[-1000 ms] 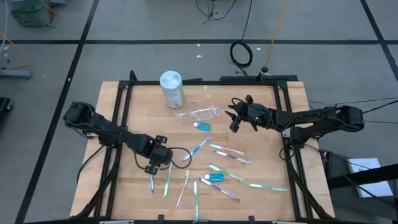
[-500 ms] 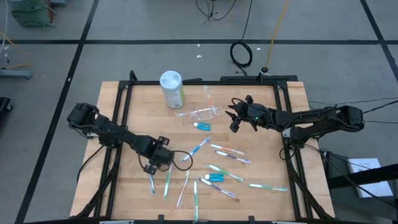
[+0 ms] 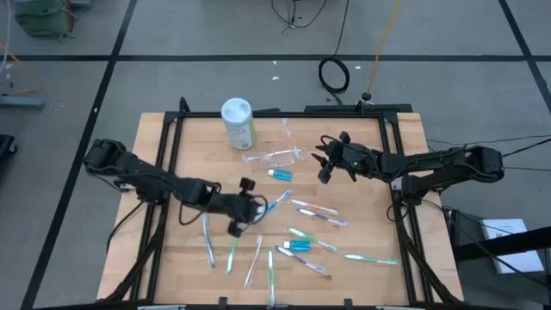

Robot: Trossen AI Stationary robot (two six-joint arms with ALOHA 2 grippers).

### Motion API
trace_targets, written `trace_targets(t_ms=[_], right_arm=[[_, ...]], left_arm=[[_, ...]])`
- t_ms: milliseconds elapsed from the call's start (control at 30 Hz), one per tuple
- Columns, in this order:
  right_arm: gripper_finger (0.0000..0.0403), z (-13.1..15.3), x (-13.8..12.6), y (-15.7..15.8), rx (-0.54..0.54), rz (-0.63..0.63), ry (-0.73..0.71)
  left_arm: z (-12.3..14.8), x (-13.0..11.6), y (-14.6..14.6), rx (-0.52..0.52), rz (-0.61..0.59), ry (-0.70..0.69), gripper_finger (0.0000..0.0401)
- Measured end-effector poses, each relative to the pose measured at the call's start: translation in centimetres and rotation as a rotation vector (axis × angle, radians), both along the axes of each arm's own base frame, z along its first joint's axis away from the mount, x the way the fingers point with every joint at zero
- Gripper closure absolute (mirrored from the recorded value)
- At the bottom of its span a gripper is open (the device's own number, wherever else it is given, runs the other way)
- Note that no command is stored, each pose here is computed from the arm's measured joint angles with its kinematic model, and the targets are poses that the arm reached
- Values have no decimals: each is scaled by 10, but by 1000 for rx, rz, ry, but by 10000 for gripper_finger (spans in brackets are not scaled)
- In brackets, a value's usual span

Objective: Pick & Place toothbrushing station
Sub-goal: Put the mouthwash into the transparent organizer

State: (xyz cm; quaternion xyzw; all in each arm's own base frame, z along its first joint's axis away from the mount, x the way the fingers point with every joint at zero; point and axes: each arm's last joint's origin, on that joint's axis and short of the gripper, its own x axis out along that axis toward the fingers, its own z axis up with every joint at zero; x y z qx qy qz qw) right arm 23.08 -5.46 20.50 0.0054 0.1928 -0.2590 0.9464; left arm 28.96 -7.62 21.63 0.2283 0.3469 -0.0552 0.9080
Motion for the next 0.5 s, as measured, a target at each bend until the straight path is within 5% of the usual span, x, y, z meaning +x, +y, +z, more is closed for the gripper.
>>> trace_targets(t_ms=[300,500], right_arm=[[273,0,0,0,-1,0,-3],[273,1,1,0,-3,0,-15]], left_arm=[[39,35,47,-182,217,-534,306],[28,52,83,-206,334,-647,301]])
